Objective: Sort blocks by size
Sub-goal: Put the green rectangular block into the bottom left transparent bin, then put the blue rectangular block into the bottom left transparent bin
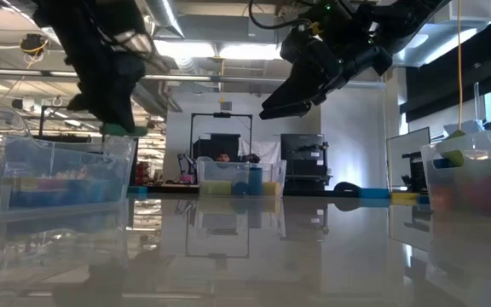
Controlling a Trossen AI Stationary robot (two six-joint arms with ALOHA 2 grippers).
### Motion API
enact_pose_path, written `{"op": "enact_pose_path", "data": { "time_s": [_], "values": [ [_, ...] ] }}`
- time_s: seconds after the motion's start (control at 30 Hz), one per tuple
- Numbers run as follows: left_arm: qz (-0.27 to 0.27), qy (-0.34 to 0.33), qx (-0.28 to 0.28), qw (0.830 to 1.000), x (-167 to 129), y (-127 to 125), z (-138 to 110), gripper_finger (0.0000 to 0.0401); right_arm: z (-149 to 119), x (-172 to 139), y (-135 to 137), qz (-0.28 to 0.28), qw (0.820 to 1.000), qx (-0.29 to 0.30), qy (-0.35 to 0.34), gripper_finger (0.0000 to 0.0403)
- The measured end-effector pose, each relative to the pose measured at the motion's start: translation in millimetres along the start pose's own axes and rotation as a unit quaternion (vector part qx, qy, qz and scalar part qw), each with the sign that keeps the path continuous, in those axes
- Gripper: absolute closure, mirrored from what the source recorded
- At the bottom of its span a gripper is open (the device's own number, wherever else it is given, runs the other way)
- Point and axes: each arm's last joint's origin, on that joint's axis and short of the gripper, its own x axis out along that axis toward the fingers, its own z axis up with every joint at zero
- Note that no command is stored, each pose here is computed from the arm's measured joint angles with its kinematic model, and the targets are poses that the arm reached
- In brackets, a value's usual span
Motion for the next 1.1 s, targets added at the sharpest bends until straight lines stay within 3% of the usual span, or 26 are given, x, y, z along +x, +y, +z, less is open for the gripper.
{"op": "enact_pose_path", "data": {
  "time_s": [0.23,0.33,0.57,0.8,1.1],
  "values": [
    [-0.137,0.038,0.08,0.987,-16.4,-39.6,-25.5,0.0295,-0.1,0.0,0.0,0.0,1.0,0.003,0.0,0.0178],
    [-0.164,0.068,0.118,0.977,-20.2,-52.5,-40.0,0.0293,-0.1,0.0,0.0,0.0,1.0,0.003,0.0,0.0178],
    [-0.159,0.132,0.129,0.97,-29.9,-61.6,-69.2,0.0289,-0.1,0.0,0.0,0.0,1.0,0.005,0.001,0.0178],
    [-0.158,0.141,0.121,0.97,-30.8,-61.9,-71.6,0.0284,0.0,0.0,0.0,0.0,1.0,0.006,0.0,0.0178],
    [-0.157,0.142,0.104,0.972,-27.2,-57.1,-64.0,0.0209,0.0,0.0,0.0,0.0,1.0,0.006,0.0,0.0178]
  ]
}}
